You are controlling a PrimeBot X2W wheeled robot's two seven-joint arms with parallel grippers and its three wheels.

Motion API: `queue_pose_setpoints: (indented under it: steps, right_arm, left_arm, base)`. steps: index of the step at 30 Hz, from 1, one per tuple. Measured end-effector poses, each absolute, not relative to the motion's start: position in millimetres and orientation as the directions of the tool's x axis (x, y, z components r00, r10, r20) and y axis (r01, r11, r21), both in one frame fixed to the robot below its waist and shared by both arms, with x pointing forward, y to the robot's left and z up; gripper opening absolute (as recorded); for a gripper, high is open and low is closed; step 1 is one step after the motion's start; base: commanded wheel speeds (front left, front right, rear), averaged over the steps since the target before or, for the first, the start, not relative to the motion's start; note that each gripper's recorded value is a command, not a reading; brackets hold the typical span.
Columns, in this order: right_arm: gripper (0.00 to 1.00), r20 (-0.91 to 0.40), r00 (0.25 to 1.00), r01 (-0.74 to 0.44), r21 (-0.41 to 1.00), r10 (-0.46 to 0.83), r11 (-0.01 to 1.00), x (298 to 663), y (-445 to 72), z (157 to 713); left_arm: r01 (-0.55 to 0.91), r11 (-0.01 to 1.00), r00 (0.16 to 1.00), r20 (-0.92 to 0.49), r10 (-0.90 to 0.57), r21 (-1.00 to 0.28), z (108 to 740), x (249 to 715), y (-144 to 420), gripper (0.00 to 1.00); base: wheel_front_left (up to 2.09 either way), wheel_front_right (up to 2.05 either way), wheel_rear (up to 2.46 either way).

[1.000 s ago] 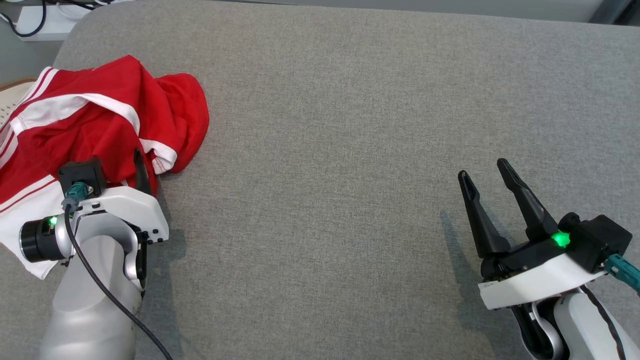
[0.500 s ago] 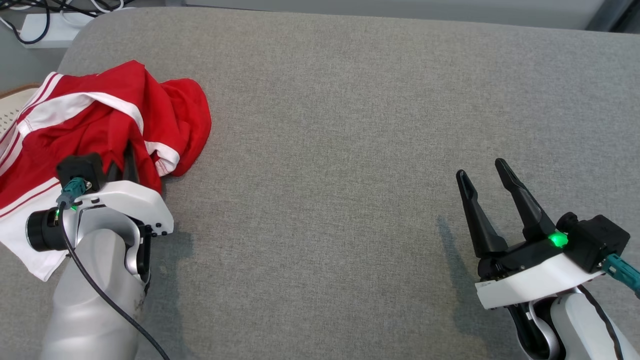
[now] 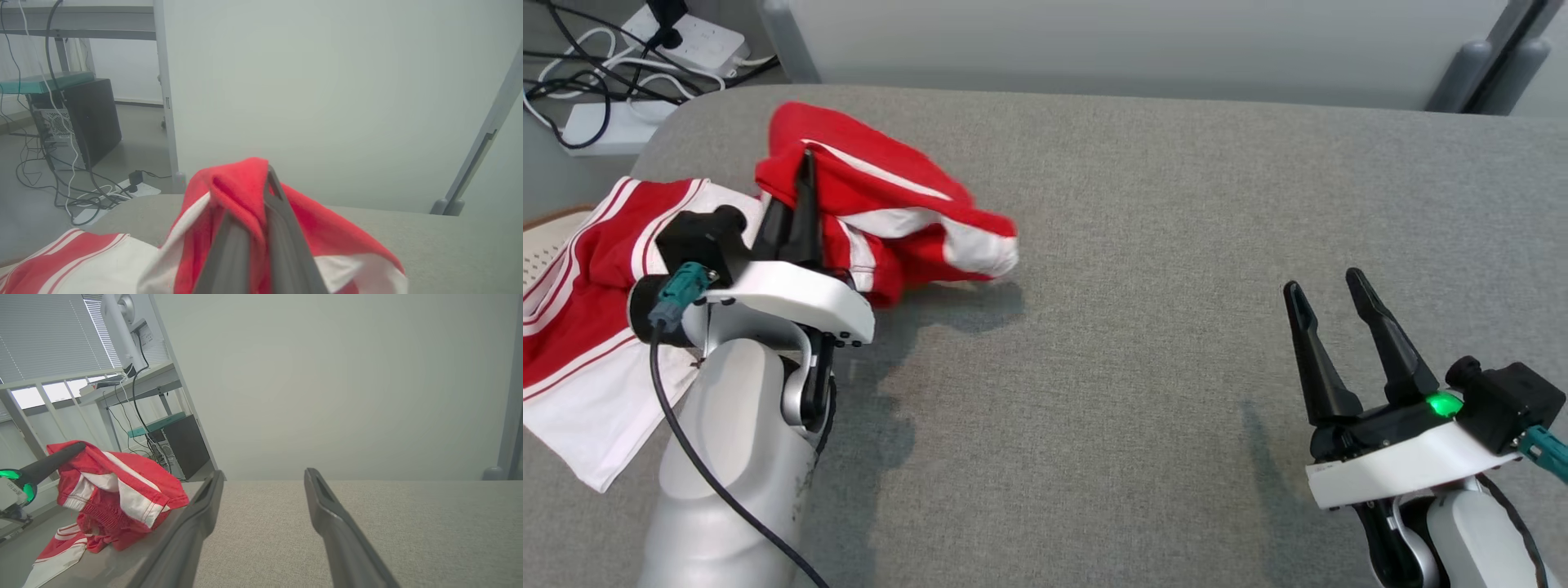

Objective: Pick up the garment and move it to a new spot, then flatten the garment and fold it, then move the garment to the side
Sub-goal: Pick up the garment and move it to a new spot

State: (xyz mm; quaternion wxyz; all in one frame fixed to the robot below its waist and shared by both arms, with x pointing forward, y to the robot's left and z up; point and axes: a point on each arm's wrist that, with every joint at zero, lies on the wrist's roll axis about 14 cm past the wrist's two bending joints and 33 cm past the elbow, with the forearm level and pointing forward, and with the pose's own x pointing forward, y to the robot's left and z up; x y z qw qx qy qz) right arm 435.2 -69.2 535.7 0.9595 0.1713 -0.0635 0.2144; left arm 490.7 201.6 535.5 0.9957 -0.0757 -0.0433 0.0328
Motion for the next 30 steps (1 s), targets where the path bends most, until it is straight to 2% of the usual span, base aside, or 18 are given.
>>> queue_pose_setpoints:
  steps: [14, 22, 30]
  right_arm:
    - [1.00, 0.231, 0.934, -0.331, 0.274, 0.272, 0.903, 398.7, -116.2, 556.5]
    - [1.00, 0.258, 0.949, -0.253, 0.268, 0.184, 0.930, 379.7, -148.5, 567.6]
    - [1.00, 0.251, 0.963, -0.169, 0.272, 0.100, 0.947, 360.1, -176.3, 565.7]
  left_arm:
    - [0.256, 0.957, 0.951, 0.214, -0.224, -0.133, 597.3, 485.2, 89.5, 0.00]
    - [0.429, 0.896, 0.892, 0.205, -0.402, -0.112, 601.6, 472.9, 12.4, 0.00]
    - [0.540, 0.836, 0.835, 0.191, -0.517, -0.100, 600.7, 464.4, -43.2, 0.00]
  base:
    - [0.00, 0.00, 0.00]
    - [0.00, 0.00, 0.00]
    - [0.00, 0.00, 0.00]
